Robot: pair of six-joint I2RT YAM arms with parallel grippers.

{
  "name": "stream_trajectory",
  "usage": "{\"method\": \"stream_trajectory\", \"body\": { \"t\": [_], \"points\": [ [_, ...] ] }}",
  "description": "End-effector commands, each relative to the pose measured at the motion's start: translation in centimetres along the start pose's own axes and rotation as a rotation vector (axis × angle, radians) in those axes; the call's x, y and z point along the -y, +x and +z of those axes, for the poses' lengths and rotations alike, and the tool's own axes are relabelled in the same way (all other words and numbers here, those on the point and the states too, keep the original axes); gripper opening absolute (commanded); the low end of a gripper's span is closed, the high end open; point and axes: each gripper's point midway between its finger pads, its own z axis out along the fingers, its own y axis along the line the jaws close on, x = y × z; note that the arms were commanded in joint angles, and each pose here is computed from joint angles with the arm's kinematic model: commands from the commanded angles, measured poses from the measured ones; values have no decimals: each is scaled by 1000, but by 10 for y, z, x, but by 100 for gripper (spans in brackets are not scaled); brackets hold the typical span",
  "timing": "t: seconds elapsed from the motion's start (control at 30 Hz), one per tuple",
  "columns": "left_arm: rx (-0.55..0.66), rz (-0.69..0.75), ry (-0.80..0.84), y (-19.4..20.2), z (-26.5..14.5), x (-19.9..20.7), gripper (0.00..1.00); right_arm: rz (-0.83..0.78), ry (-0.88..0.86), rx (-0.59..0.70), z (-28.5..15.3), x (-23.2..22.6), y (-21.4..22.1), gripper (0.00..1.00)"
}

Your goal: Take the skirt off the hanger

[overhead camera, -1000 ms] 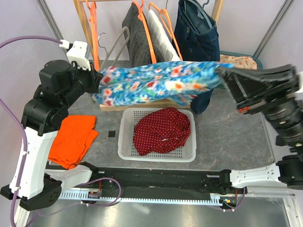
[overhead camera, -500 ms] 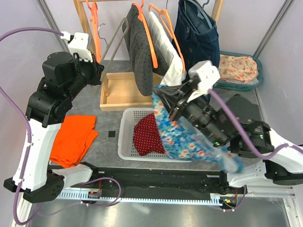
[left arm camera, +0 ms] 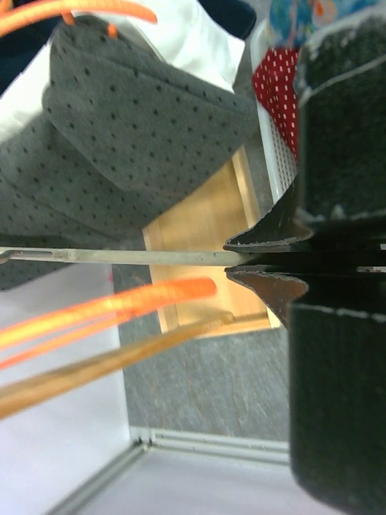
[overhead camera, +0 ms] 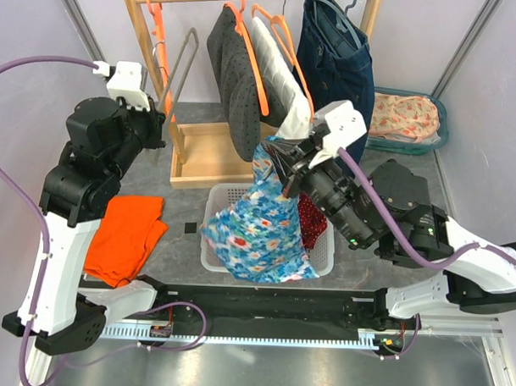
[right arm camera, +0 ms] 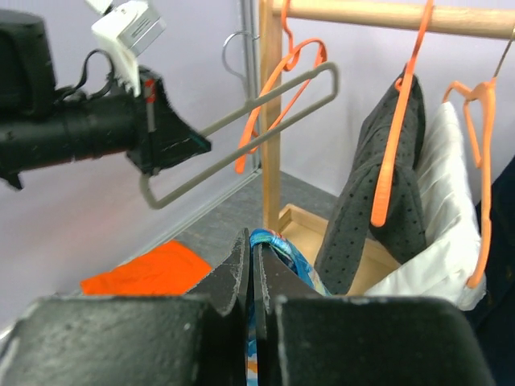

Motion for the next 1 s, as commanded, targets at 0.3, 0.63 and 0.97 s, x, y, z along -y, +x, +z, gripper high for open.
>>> {"method": "stream_trajectory", "body": {
  "t": [0.3, 0.63, 0.97],
  "points": [
    [103, 78, -156, -20, -34, -38, 2, -44, 164, 88, 29, 16, -33, 4],
    [136, -15, -7, -52, -22, -5, 2, -47, 196, 62, 83, 37, -9, 2],
    [95, 2, -8, -59, 39, 9, 2, -39, 221, -273, 51, 49, 182, 0]
  ]
}}
